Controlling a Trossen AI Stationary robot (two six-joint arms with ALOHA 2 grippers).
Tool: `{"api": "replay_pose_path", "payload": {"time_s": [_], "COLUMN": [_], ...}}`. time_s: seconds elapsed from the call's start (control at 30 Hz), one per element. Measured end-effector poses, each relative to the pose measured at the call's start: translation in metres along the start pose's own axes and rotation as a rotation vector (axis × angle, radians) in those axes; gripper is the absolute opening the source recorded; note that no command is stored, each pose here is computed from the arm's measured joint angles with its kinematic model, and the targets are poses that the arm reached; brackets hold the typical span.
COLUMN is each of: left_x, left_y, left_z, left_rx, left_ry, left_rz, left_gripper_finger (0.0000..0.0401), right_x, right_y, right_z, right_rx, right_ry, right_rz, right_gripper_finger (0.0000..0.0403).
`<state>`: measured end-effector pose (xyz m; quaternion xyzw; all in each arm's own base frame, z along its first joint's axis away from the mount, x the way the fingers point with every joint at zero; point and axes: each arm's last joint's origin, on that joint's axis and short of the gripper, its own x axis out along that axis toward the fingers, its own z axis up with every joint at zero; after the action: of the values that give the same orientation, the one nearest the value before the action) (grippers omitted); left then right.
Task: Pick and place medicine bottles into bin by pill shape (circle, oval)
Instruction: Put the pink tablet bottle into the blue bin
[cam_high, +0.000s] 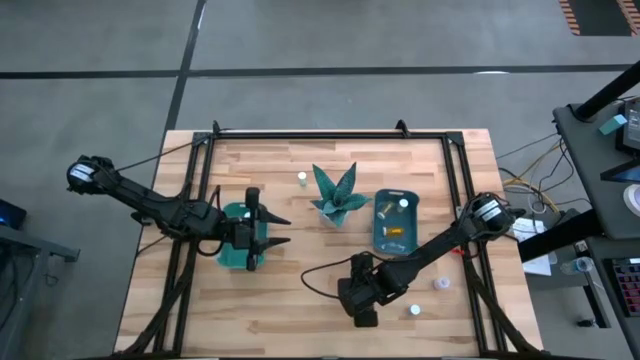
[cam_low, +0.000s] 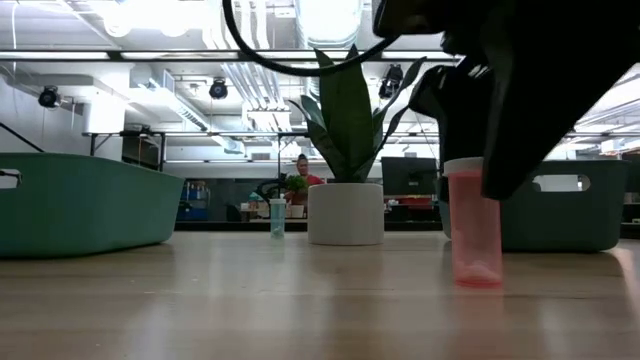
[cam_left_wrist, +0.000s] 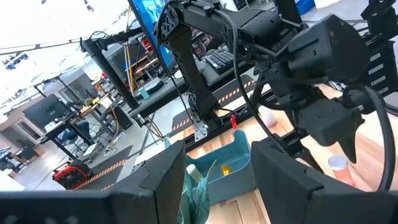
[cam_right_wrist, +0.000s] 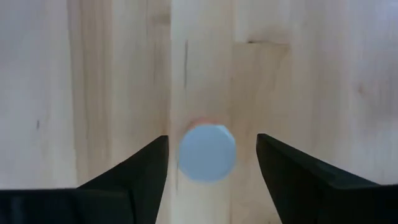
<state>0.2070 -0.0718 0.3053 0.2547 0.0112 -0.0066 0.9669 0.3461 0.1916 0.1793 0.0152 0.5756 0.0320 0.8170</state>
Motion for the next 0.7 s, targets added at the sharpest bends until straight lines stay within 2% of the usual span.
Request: {"api": "replay_pose_path", "payload": {"time_s": [0.5, 0.7], "left_x": [0.0000, 0.0003], "left_y": [0.0000, -0.0003], "left_z": [-0.0001, -0.0004], "left_rx": [0.000, 0.001], "left_ry": [0.000, 0.002], "left_rz": [0.000, -0.001], "left_gripper_finger": [0.0167, 0.0167], "right_x": [-0.0021, -0.0054], "right_y": [0.0000, 0.0001], "right_z": [0.0015, 0.0025], "right_rx": [0.002, -0.013], "right_ry": [-0.015, -0.026], "right_rz": [0.007, 0.012], "right_gripper_finger": [0.0123, 0.0112]}}
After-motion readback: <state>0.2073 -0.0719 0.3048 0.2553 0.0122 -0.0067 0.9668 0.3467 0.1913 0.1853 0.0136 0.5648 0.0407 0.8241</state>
